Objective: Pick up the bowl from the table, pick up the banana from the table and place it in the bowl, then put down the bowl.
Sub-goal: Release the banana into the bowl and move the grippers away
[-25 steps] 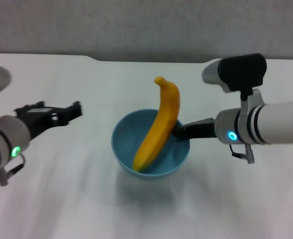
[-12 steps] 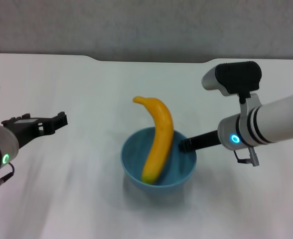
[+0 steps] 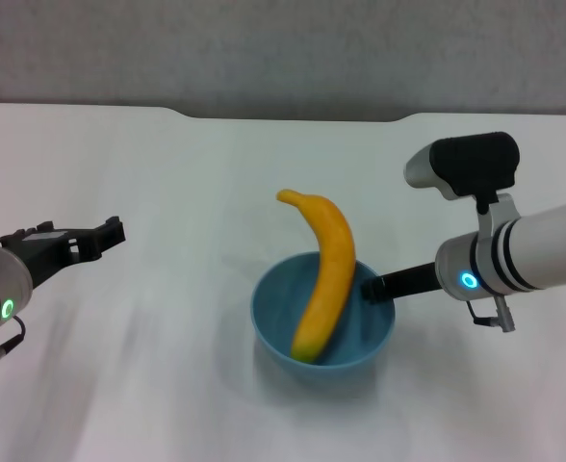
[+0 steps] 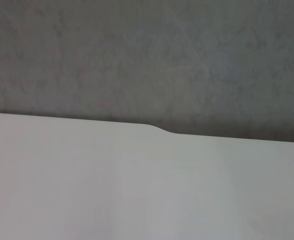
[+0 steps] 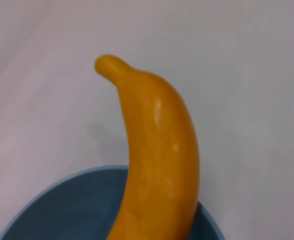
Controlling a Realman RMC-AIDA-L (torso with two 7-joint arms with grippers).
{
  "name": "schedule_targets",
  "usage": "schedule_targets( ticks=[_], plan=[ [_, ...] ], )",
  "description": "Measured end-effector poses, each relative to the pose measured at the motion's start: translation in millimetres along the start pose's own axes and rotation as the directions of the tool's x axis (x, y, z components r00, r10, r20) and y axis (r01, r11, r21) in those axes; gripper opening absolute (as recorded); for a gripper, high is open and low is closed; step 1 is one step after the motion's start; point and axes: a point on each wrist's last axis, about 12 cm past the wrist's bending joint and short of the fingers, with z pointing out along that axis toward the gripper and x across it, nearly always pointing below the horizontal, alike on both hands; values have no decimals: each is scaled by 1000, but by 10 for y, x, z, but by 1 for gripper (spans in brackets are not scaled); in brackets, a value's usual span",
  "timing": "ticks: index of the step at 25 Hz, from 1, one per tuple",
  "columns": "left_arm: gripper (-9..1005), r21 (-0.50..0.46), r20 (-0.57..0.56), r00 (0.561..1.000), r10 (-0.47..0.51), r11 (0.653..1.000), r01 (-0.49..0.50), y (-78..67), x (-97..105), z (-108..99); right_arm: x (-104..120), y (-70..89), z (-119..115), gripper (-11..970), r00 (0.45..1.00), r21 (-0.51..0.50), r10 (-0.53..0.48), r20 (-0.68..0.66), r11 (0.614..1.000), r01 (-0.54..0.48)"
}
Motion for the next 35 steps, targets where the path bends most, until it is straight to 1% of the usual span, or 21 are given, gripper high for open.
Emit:
schedule_targets(
  ticks=[2,8,15,19,22,26,28,31,34,35],
  plan=[
    [896,1,-1,1000,1,1000,-1,-2,5,3,35,-36,-3,40,1000,6,-3,0,1000,3],
    [896,-5,-1,1000,-9,1000,9,23,24,7,39,-51,-7,41,1000,10,-6,0,1000,6],
    [896,0,3,1000,-7,1000,7,11,24,8,37,-68,-8,41,1000,18,-11,8,1000,11],
    [895,-2,7,1000,-11,1000,11,26,35,-1,84,-98,-10,41,1000,23,-19,14,1000,18],
    [895,-6,6,1000,-13,1000,13,40,43,-7,98,-104,-15,165,1000,22,-28,13,999,27],
    [896,-14,4,1000,-19,1000,19,73,64,-20,113,-52,-66,318,998,0,-56,20,998,56],
    [896,-17,7,1000,-22,1000,22,90,74,-31,109,-30,-156,389,994,3,-94,59,996,94],
    [895,-19,15,1000,-25,999,26,102,74,-41,123,-42,-360,508,978,44,-148,147,989,143],
    [895,-18,35,999,-34,999,35,124,80,-58,175,-78,-539,653,964,79,-157,213,986,143],
    [895,-21,43,998,-38,999,39,142,88,-69,203,-131,-625,701,958,100,-155,240,986,134]
  ],
)
